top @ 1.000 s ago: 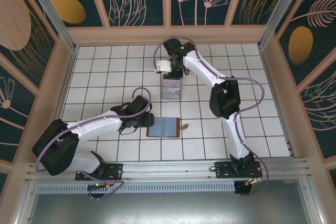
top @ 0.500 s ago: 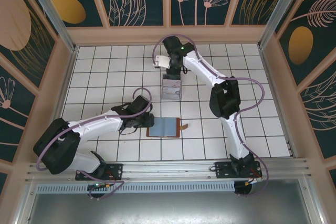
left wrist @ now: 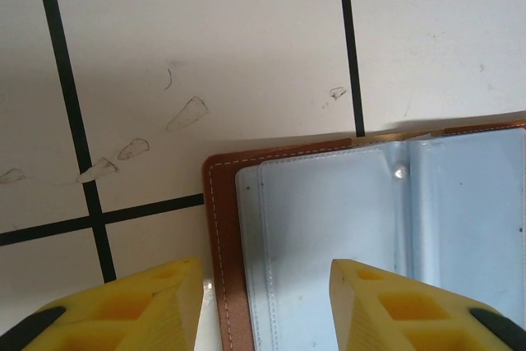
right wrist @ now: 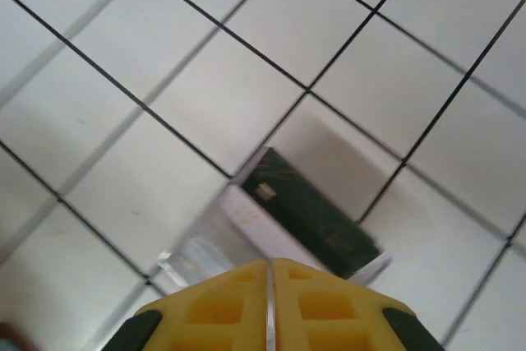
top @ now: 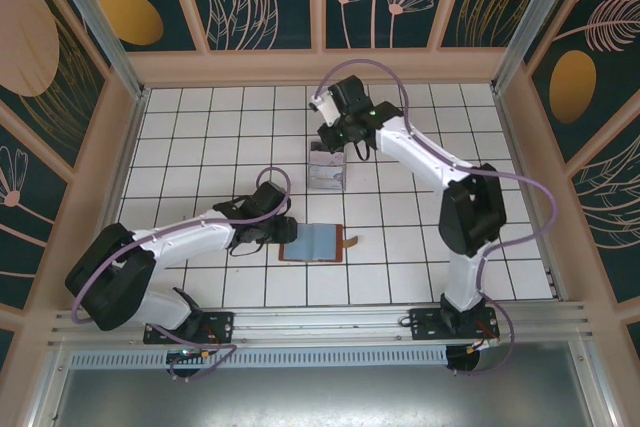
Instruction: Take the credit cards out of the card holder
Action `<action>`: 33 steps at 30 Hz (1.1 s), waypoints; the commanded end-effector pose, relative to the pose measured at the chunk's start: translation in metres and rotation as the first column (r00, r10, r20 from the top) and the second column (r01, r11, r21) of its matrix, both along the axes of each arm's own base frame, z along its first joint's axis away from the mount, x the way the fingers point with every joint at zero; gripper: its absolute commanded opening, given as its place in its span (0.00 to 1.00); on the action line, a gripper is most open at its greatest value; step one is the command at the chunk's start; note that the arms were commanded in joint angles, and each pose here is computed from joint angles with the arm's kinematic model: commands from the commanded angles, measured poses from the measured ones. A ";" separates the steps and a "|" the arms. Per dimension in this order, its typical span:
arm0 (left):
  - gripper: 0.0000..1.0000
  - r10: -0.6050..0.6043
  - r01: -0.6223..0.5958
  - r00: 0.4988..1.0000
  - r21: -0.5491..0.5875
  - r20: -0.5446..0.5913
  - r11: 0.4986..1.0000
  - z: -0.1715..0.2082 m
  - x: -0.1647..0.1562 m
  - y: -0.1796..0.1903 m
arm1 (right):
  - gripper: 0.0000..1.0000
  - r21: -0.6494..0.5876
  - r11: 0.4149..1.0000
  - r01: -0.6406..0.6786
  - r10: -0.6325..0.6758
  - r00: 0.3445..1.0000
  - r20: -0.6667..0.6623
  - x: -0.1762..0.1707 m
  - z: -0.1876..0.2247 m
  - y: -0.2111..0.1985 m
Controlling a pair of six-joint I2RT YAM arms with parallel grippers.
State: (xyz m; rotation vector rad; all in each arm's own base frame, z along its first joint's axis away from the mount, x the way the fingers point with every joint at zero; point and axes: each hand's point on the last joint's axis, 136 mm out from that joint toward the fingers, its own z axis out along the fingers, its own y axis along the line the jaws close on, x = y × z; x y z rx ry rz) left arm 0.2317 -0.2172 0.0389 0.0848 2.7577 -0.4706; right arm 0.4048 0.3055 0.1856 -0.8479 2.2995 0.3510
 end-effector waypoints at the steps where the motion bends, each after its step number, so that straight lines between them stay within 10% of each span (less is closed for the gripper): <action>1: 0.46 -0.020 0.021 1.000 -0.017 0.018 1.000 0.006 0.012 -0.003 | 0.10 0.176 0.963 0.203 -0.172 0.970 -0.174 -0.025 -0.004 0.000; 4: 0.49 0.016 -0.015 1.000 -0.025 0.024 1.000 0.007 0.024 0.008 | 0.17 0.198 0.934 0.298 -0.247 0.937 -0.247 -0.049 -0.021 -0.018; 8: 0.81 0.090 -0.091 0.993 0.010 0.081 0.996 0.013 0.046 0.036 | 0.31 0.135 0.905 0.403 -0.363 0.898 -0.247 -0.073 -0.053 -0.059; 9: 0.97 0.101 -0.105 0.990 0.033 0.097 0.994 0.014 0.051 0.043 | 0.43 0.114 0.898 0.426 -0.392 0.889 -0.236 -0.077 -0.060 -0.070; 12: 0.99 0.132 -0.147 0.982 0.105 0.138 0.984 0.015 0.066 0.065 | 0.99 0.073 0.879 0.471 -0.451 0.872 -0.190 -0.081 -0.075 -0.098; 23: 0.99 0.326 -0.502 0.804 0.273 0.498 0.821 0.055 0.124 0.182 | 0.99 0.011 0.771 0.637 -0.609 0.732 0.306 -0.042 -0.074 -0.222; 33: 0.98 0.335 -0.697 0.518 0.161 0.787 0.699 0.094 0.139 0.262 | 0.99 0.443 0.677 0.588 -0.736 0.534 0.415 -0.030 -0.043 -0.314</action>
